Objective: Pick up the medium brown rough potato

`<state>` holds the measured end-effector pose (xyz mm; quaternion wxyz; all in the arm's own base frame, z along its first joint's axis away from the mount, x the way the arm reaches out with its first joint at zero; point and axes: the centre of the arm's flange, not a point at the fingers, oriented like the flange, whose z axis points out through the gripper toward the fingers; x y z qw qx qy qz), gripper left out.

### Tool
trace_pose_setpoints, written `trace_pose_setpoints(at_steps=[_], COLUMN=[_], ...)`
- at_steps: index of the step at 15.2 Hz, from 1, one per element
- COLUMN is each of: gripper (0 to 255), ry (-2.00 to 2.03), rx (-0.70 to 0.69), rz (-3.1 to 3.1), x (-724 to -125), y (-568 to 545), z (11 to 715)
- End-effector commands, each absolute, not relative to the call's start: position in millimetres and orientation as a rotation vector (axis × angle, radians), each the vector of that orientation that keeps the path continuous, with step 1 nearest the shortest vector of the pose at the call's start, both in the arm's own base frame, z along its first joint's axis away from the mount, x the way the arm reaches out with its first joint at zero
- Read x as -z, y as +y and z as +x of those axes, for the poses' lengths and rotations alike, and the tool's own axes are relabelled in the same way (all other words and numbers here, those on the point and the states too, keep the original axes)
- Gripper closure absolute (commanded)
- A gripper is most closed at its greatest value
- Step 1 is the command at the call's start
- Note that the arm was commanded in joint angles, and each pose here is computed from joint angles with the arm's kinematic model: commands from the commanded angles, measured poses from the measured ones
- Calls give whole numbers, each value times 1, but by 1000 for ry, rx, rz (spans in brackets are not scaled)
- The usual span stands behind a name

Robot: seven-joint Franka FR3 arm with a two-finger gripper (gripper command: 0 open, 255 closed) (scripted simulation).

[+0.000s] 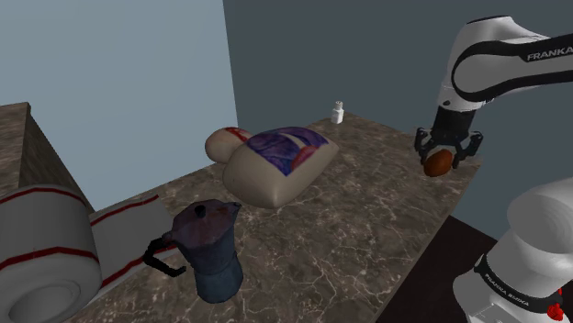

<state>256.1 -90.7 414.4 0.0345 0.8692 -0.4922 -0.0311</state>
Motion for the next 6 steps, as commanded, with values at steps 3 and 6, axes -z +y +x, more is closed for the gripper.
trace_pose_setpoints(at_steps=[3,6], gripper=[255,255], ry=[-1513,-1513], rx=[97,97], rz=[2672,2672], x=[-436,-442], y=[-92,-92], z=[257,257])
